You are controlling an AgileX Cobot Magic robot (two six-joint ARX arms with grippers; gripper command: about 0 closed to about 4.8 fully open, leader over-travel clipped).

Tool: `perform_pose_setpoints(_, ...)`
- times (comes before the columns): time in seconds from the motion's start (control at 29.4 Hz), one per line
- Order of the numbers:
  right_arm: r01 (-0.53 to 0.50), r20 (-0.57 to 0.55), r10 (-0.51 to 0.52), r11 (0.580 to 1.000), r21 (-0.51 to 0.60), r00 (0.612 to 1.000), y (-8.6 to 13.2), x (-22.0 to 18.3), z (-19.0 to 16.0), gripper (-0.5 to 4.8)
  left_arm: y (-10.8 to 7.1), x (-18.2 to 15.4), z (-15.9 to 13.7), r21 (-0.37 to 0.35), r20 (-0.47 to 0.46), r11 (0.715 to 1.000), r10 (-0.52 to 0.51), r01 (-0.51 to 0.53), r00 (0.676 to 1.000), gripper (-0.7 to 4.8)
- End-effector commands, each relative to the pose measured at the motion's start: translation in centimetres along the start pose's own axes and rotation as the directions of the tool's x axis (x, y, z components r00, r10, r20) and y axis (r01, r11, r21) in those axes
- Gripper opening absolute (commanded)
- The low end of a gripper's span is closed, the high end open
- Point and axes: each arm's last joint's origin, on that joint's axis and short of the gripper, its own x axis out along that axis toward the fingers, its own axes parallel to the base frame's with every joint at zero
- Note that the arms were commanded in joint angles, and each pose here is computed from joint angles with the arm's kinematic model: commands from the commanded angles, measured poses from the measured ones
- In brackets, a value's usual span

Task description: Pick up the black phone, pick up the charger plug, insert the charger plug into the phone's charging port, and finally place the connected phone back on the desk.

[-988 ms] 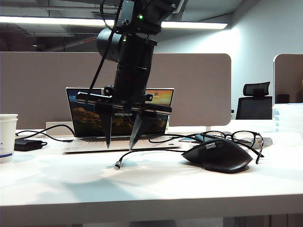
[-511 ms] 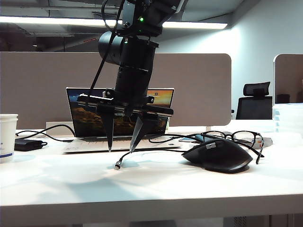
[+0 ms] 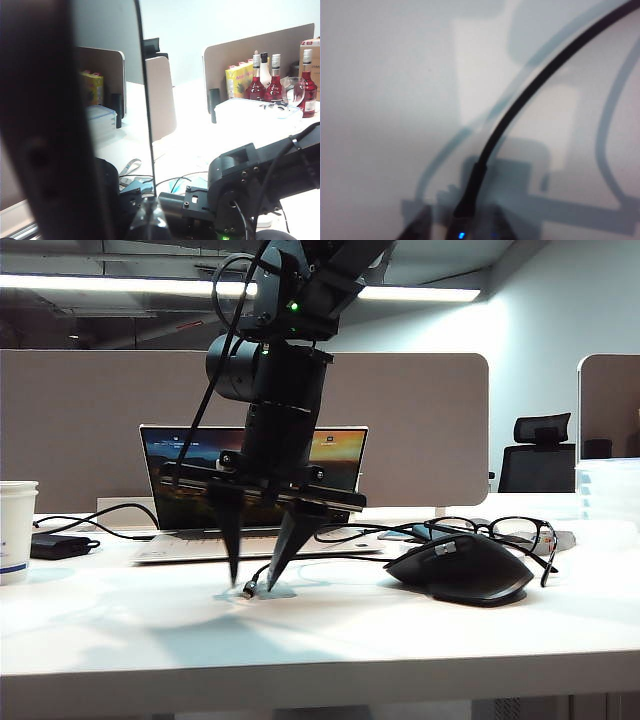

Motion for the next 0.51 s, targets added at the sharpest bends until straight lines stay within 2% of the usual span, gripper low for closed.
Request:
perform_pose_setpoints(0.03,0.016,-0.031,-0.016,1.000,-0.001,0.999,-0.1,0.6,-0.2,0.55,0.0,-0.2,0.8,0.010,0.057,1.000,0.000,-0.001,0.998,-0.06)
perform_pose_setpoints(0.14,0.015,-0.031,-0.016,1.000,-0.017,0.999,-0.1,0.6,-0.2,-0.08,0.0,-0.2,0.8,0.011,0.056,1.000,0.000,-0.001,0.998,-0.06)
perform_pose_setpoints(0.31,0.002,-0.038,-0.005,0.998,-0.067,0.999,-0.2,0.5,-0.2,-0.07,0.0,-0.2,0.8,0.011,0.056,1.000,0.000,-0.001,0.998,-0.06)
perform_pose_setpoints(0.41,-0.065,-0.085,0.054,0.988,-0.140,0.995,-0.3,-0.1,-0.4,-0.07,0.0,-0.2,0.8,0.010,0.054,1.000,0.000,-0.001,0.999,-0.06)
perform_pose_setpoints(0.51,-0.116,-0.136,0.095,0.981,-0.155,0.986,-1.0,-1.3,-0.4,-0.07,0.0,-0.2,0.7,0.009,0.050,1.000,0.000,0.000,0.999,-0.06)
